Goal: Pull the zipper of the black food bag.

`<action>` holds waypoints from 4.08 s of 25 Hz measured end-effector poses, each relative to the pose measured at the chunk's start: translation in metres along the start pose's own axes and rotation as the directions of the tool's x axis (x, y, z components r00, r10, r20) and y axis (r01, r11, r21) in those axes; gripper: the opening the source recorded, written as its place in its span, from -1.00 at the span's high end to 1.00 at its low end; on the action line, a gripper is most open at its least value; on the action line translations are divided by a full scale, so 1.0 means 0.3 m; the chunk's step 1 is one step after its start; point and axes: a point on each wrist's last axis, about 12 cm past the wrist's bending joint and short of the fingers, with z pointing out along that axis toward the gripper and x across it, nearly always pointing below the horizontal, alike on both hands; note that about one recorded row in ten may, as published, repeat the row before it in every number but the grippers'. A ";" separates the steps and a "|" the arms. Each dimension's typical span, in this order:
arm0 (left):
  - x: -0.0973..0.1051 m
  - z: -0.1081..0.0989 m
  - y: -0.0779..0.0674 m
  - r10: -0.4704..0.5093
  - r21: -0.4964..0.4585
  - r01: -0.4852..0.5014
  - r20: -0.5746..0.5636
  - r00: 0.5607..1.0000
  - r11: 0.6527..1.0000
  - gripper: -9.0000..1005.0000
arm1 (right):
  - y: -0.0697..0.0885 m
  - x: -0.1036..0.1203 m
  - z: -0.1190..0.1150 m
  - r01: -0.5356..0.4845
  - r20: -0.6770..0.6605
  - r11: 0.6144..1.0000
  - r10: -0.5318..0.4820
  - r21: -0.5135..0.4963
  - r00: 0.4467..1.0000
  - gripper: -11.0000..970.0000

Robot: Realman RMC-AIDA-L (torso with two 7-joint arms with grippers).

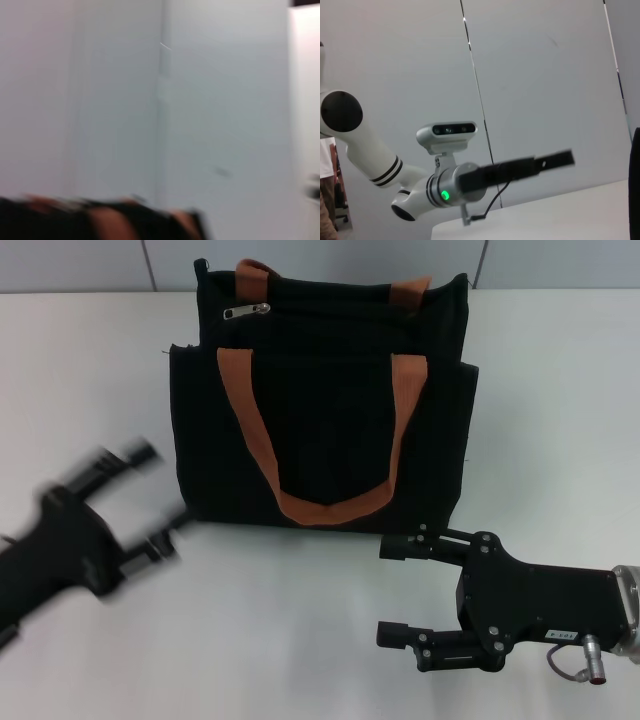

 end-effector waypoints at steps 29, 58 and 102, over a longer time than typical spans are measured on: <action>-0.198 0.305 0.359 0.105 0.036 -0.099 -0.363 0.926 0.994 -0.61 | 0.019 0.029 0.013 -0.001 0.026 1.000 0.000 0.029 1.000 -0.71; -0.218 0.200 0.411 0.111 -0.123 -0.175 -0.410 0.905 0.977 -0.61 | 0.002 0.030 0.034 0.000 0.024 0.999 -0.001 0.050 1.000 -0.71; -0.171 0.343 0.388 0.129 -0.045 -0.159 -0.399 0.908 0.986 -0.57 | -0.018 0.021 0.063 0.031 0.031 0.998 -0.033 0.055 0.999 -0.70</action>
